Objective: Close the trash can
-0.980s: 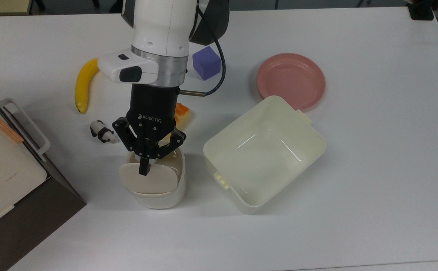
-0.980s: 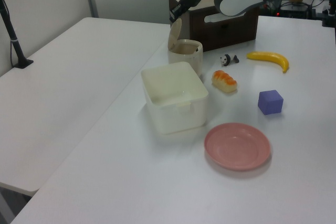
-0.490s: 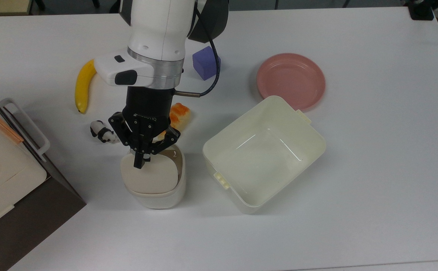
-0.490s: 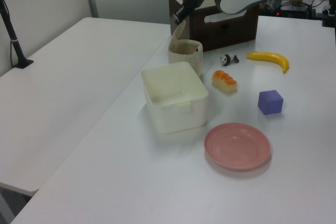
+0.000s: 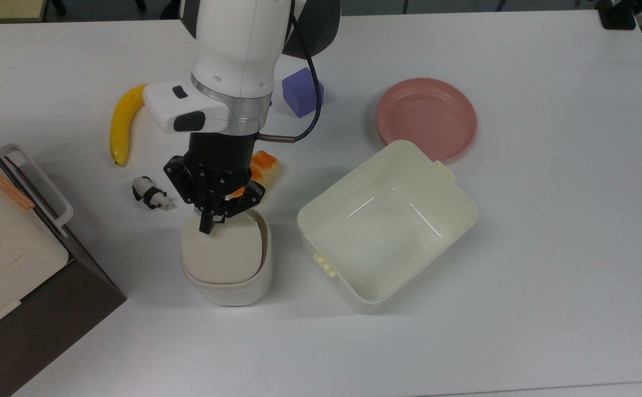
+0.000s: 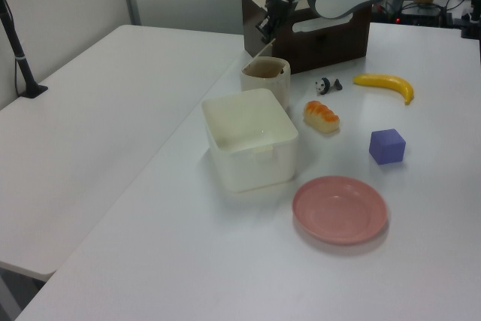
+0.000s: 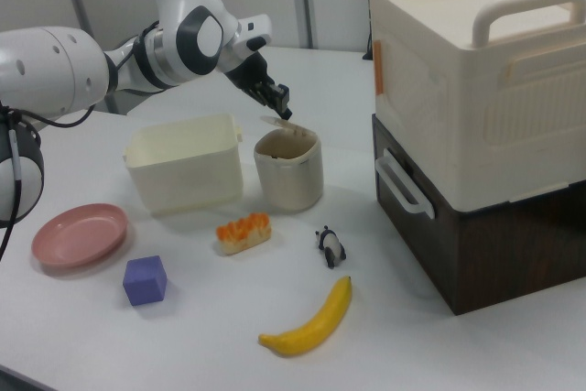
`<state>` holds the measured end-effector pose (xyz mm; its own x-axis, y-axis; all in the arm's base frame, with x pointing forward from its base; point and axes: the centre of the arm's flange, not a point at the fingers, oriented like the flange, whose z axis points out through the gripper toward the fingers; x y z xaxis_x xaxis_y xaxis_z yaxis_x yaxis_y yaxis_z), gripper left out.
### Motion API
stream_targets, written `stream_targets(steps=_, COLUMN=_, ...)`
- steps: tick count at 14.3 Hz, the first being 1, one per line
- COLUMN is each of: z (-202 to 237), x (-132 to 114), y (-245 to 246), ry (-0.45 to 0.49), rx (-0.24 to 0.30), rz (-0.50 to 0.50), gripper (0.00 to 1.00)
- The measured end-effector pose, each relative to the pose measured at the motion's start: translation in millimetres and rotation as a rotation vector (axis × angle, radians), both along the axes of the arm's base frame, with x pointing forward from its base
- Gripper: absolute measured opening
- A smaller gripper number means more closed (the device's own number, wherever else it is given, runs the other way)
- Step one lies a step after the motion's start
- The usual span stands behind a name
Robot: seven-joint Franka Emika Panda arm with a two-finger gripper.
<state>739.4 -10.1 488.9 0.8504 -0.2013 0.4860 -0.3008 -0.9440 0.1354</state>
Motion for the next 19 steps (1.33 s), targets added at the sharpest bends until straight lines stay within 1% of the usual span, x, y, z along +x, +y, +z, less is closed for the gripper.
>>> stream_targets(steps=3, z=-5, x=-3, y=4, ry=0.049, rx=-0.002, rz=-0.006, gripper=0.01)
stream_targets(steps=5, z=-5, x=-7, y=8, ry=0.087, rx=-0.003, rz=0.011, gripper=0.01)
stream_targets(steps=9, z=-10, x=-12, y=10, ry=0.135, rx=0.002, rz=0.022, gripper=0.01)
stream_targets(steps=16, z=-48, x=-17, y=3, ry=0.206, rx=0.001, rz=0.018, gripper=0.01)
stream_targets(steps=19, z=-48, x=-17, y=2, ry=0.207, rx=0.001, rz=0.017, gripper=0.01)
